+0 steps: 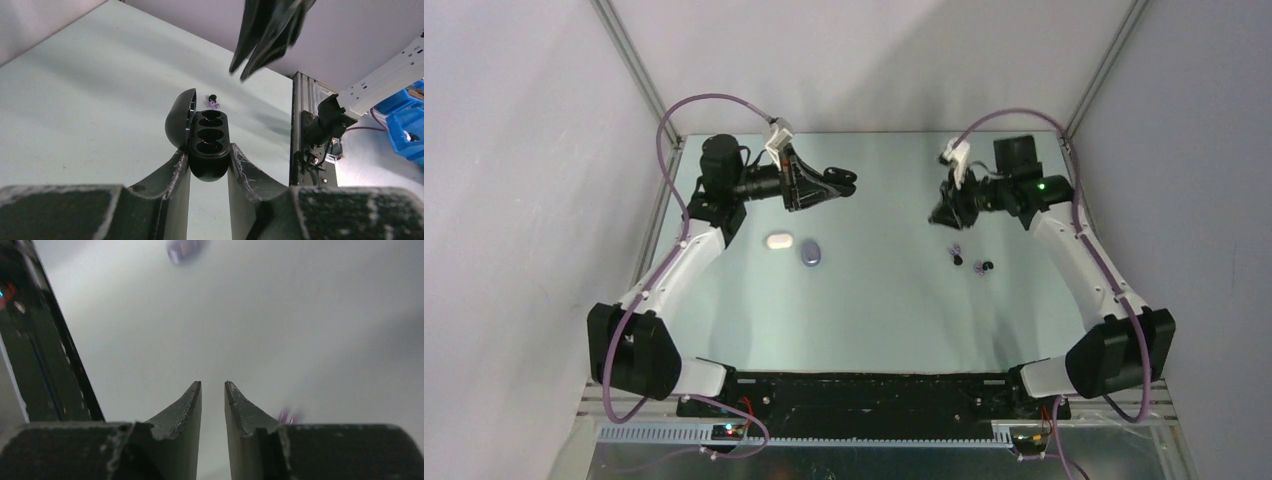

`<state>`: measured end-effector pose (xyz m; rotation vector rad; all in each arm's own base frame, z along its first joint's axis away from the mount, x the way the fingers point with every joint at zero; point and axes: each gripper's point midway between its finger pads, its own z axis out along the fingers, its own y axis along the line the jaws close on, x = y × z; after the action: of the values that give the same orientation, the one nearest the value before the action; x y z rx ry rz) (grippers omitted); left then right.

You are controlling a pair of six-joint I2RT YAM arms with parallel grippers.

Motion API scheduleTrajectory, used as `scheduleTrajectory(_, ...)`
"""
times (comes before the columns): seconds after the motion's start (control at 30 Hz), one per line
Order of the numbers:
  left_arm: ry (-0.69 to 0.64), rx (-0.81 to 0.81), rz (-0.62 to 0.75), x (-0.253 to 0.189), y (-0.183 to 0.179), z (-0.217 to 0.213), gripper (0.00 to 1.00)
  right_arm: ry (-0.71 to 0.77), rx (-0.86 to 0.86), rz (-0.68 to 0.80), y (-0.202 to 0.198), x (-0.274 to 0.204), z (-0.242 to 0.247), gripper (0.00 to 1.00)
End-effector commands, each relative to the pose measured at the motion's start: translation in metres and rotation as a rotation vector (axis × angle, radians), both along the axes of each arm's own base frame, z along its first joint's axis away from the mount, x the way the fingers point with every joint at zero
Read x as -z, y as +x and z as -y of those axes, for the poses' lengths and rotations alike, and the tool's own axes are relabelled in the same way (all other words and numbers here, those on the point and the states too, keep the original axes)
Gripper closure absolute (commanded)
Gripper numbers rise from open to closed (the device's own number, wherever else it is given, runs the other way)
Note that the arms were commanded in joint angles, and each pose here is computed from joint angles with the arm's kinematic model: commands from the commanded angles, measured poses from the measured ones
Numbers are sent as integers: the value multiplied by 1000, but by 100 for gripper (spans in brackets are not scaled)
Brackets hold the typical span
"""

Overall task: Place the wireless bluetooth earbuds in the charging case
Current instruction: Pick up the earbud from the center of the board.

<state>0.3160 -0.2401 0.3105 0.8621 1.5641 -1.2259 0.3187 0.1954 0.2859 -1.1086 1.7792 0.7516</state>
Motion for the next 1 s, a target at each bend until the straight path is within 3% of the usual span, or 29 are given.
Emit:
scheduleTrajectory(0.0, -53, 9, 86, -34, -11, -3, 100, -293, 115, -212, -19, 104, 62, 75)
scheduleTrajectory(0.23, -46, 6, 80, -32, -15, -4, 100, -446, 275, -292, 13, 156, 104, 83)
scheduleTrajectory(0.3, -41, 0, 81, -31, -16, -5, 100, -428, 345, -365, 20, 164, 107, 84)
scheduleTrajectory(0.4, -28, -7, 77, -29, -17, -7, 100, -279, 538, -570, 26, 173, 105, 86)
scheduleTrajectory(0.5, -5, -14, 96, -29, -18, -9, 100, -214, 611, -700, 24, 190, 100, 86)
scheduleTrajectory(0.97, 79, -44, 94, -19, -25, -21, 100, -213, 747, -836, 38, 234, 103, 85)
